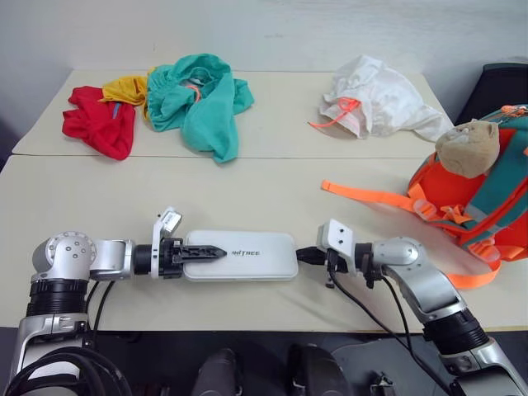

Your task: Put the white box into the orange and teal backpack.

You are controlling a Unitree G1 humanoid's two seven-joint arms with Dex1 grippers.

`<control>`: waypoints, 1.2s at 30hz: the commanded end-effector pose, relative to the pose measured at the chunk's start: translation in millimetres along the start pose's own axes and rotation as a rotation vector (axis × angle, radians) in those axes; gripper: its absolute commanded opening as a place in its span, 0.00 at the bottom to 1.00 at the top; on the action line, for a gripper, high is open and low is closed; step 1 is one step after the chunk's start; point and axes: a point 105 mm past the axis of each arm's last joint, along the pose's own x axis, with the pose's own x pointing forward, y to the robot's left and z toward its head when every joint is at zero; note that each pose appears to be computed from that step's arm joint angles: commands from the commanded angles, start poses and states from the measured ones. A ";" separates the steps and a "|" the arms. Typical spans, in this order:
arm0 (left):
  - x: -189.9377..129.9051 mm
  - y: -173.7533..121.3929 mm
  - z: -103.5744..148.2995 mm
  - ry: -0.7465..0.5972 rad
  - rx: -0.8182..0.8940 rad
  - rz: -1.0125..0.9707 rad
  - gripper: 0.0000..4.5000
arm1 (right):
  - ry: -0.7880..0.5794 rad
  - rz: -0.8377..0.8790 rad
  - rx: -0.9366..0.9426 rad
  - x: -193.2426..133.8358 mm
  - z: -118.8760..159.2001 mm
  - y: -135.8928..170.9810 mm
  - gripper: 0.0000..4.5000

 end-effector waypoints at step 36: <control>-16.5 -49.4 -12.3 -0.223 1.006 -0.204 0.26 | -0.272 -1.029 0.167 -263.0 -23.8 -54.2 0.99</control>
